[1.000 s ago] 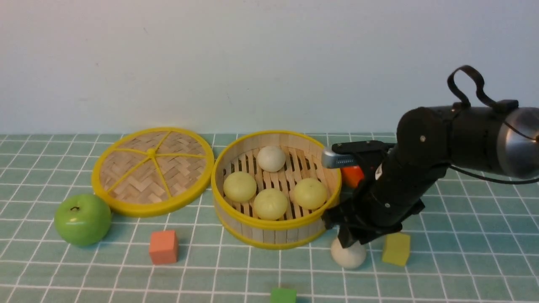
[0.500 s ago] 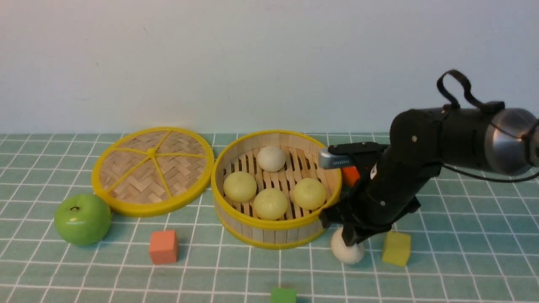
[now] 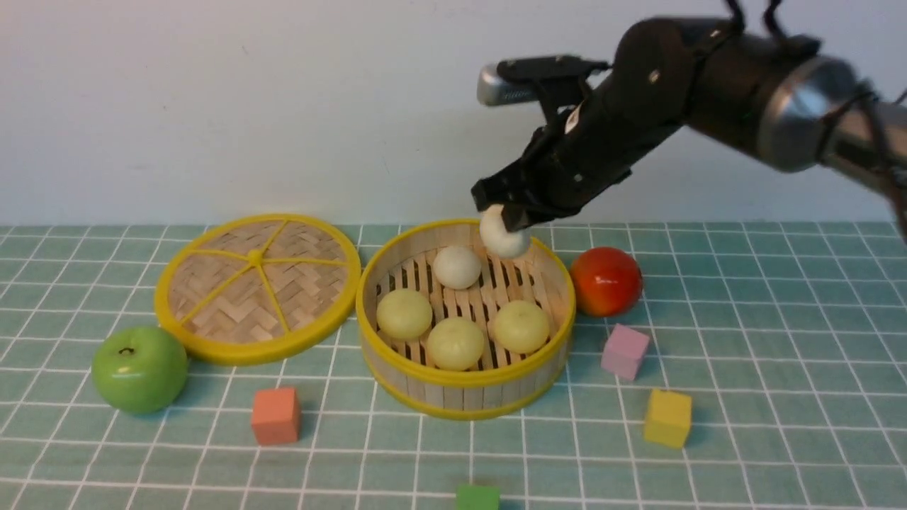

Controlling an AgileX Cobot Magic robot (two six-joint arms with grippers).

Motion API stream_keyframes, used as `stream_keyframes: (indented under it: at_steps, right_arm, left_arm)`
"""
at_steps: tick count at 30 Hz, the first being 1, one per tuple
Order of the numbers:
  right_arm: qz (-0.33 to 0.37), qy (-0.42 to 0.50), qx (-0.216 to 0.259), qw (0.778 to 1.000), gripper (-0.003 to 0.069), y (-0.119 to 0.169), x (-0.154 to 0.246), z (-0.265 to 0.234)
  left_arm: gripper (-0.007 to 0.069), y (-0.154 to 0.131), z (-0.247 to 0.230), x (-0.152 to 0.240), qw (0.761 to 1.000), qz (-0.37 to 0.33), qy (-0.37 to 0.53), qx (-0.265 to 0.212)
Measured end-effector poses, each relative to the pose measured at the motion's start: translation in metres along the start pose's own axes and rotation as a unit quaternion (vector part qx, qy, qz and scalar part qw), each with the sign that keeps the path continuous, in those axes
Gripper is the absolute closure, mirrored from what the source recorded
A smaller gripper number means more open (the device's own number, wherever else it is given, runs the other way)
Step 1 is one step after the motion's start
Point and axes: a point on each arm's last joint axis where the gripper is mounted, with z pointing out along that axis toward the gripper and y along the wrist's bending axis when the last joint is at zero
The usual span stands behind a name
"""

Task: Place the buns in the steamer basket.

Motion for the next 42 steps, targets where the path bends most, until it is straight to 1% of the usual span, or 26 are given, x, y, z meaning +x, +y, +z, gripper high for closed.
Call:
stream_keyframes:
  at_steps: [3, 7, 9, 10, 11, 12, 13, 14, 15, 16, 17, 19, 21, 22, 23, 25, 26, 27, 28, 29, 30, 31, 32, 34, 38, 42]
  right_arm:
    - [0.005, 0.032, 0.012, 0.999, 0.0634, -0.013, 0.015, 0.042]
    - [0.009, 0.03, 0.023, 0.999, 0.0587, -0.024, 0.018, 0.057]
    - [0.012, 0.024, 0.025, 0.999, 0.0542, -0.028, 0.017, 0.056]
    - [0.014, 0.022, 0.025, 0.999, 0.0491, -0.029, 0.016, 0.055]
    - [0.014, 0.022, 0.026, 0.999, 0.0483, -0.029, 0.016, 0.055]
    - [0.017, 0.025, 0.026, 0.999, 0.0412, -0.029, 0.016, 0.054]
    - [0.017, 0.026, 0.026, 0.999, 0.0402, -0.029, 0.016, 0.054]
    - [0.017, 0.032, 0.024, 0.999, 0.0325, -0.027, 0.015, 0.047]
    - [0.017, 0.039, 0.023, 0.999, 0.0271, -0.026, 0.015, 0.04]
    - [0.016, 0.04, 0.022, 0.999, 0.0263, -0.025, 0.014, 0.038]
    - [0.014, 0.039, 0.02, 0.999, 0.0218, -0.021, 0.01, 0.021]
    - [0.006, 0.036, 0.015, 0.999, 0.0162, -0.013, 0.002, -0.018]
    - [0.001, 0.035, 0.014, 0.999, 0.0155, -0.008, -0.001, -0.04]
    - [-0.007, 0.037, 0.014, 0.999, 0.016, -0.002, -0.002, -0.073]
    - [-0.012, 0.033, 0.013, 0.999, 0.0184, 0.003, -0.002, -0.101]
    - [-0.021, 0.037, 0.008, 0.999, 0.0255, 0.01, 0.004, -0.141]
    - [-0.025, 0.037, 0.002, 0.999, 0.0335, 0.017, 0.012, -0.166]
    - [-0.028, 0.032, -0.001, 0.999, 0.0389, 0.02, 0.017, -0.18]
    - [-0.028, 0.037, -0.002, 0.999, 0.0403, 0.021, 0.021, -0.182]
    - [-0.028, 0.039, -0.008, 0.999, 0.0519, 0.027, 0.038, -0.201]
    - [-0.027, 0.042, -0.011, 0.999, 0.0588, 0.03, 0.051, -0.211]
    - [-0.029, 0.037, -0.012, 0.999, 0.0599, 0.031, 0.052, -0.216]
    - [-0.024, 0.039, -0.015, 0.999, 0.0654, 0.034, 0.075, -0.228]
    - [-0.016, 0.036, -0.016, 0.999, 0.0671, 0.032, 0.1, -0.234]
    - [-0.01, -0.031, -0.015, 0.999, 0.0673, 0.025, 0.151, -0.258]
    - [-0.008, -0.062, -0.009, 0.998, 0.0673, 0.017, 0.196, -0.263]
  left_arm:
    - [0.055, 0.0, 0.0, 0.0, 1.0, 0.0, 0.0, 0.0]
    - [0.0546, 0.0, 0.0, 0.0, 1.0, 0.0, 0.0, 0.0]
    - [0.0545, 0.0, 0.0, 0.0, 1.0, 0.0, 0.0, 0.0]
    - [0.0545, 0.0, 0.0, 0.0, 1.0, 0.0, 0.0, 0.0]
    - [0.0545, 0.0, 0.0, 0.0, 1.0, 0.0, 0.0, 0.0]
    - [0.0544, 0.0, 0.0, 0.0, 1.0, 0.0, 0.0, 0.0]
    - [0.0544, 0.0, 0.0, 0.0, 1.0, 0.0, 0.0, 0.0]
    - [0.0545, 0.0, 0.0, 0.0, 1.0, 0.0, 0.0, 0.0]
    - [0.0545, 0.0, 0.0, 0.0, 1.0, 0.0, 0.0, 0.0]
    - [0.0545, 0.0, 0.0, 0.0, 1.0, 0.0, 0.0, 0.0]
    - [0.0545, 0.0, 0.0, 0.0, 1.0, 0.0, 0.0, 0.0]
    - [0.0545, 0.0, 0.0, 0.0, 1.0, 0.0, 0.0, 0.0]
    - [0.0545, 0.0, 0.0, 0.0, 1.0, 0.0, 0.0, 0.0]
    - [0.0545, 0.0, 0.0, 0.0, 1.0, 0.0, 0.0, 0.0]
    - [0.0545, 0.0, 0.0, 0.0, 1.0, 0.0, 0.0, 0.0]
    - [0.0545, 0.0, 0.0, 0.0, 1.0, 0.0, 0.0, 0.0]
    - [0.0545, 0.0, 0.0, 0.0, 1.0, 0.0, 0.0, 0.0]
    - [0.0545, 0.0, 0.0, 0.0, 1.0, 0.0, 0.0, 0.0]
    - [0.0545, 0.0, 0.0, 0.0, 1.0, 0.0, 0.0, 0.0]
    - [0.0545, 0.0, 0.0, 0.0, 1.0, 0.0, 0.0, 0.0]
    - [0.0545, 0.0, 0.0, 0.0, 1.0, 0.0, 0.0, 0.0]
    - [0.0545, 0.0, 0.0, 0.0, 1.0, 0.0, 0.0, 0.0]
    - [0.0545, 0.0, 0.0, 0.0, 1.0, 0.0, 0.0, 0.0]
    - [0.0545, 0.0, 0.0, 0.0, 1.0, 0.0, 0.0, 0.0]
    - [0.0545, 0.0, 0.0, 0.0, 1.0, 0.0, 0.0, 0.0]
    - [0.0545, 0.0, 0.0, 0.0, 1.0, 0.0, 0.0, 0.0]
